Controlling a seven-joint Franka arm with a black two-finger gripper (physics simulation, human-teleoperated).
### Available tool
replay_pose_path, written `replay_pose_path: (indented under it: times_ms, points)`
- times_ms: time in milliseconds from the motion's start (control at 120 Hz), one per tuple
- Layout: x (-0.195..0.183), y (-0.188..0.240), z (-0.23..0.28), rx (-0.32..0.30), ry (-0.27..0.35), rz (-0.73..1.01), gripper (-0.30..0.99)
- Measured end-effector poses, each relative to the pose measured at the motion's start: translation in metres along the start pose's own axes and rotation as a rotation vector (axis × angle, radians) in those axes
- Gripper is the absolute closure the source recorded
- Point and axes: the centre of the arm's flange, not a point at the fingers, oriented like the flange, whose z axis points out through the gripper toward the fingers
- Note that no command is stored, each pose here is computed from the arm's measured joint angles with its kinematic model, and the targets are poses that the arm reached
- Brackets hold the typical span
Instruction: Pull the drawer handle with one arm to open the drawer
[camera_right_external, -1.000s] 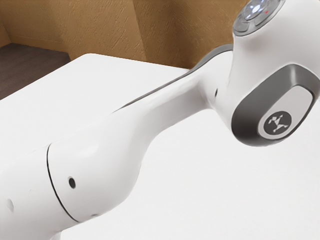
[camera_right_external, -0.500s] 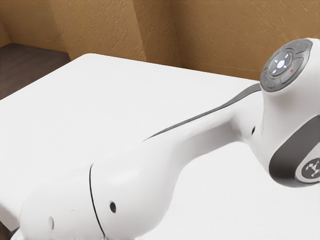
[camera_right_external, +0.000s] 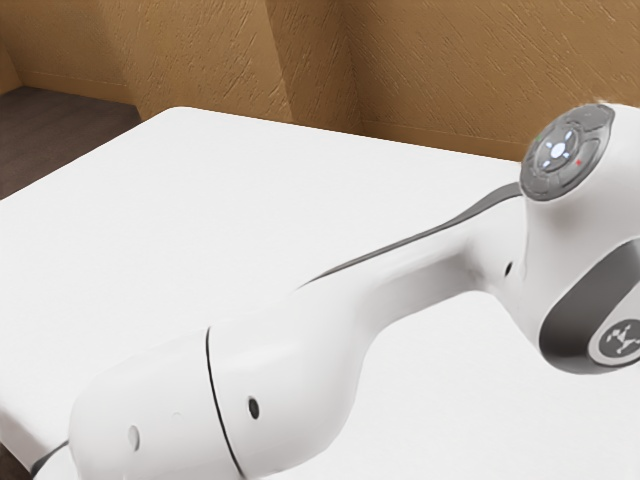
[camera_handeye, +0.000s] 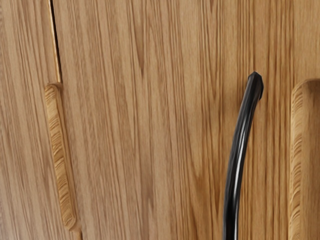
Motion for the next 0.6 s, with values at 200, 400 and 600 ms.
replay_pose_path:
  times_ms: [200, 400, 600]
  points:
    - [-0.001, -0.005, 0.007, 0.006, -0.004, 0.002, 0.01]
    - [-0.001, -0.009, 0.011, 0.015, -0.003, 0.005, 0.01]
    - [0.002, -0.010, 0.012, 0.024, 0.003, 0.009, 0.01]
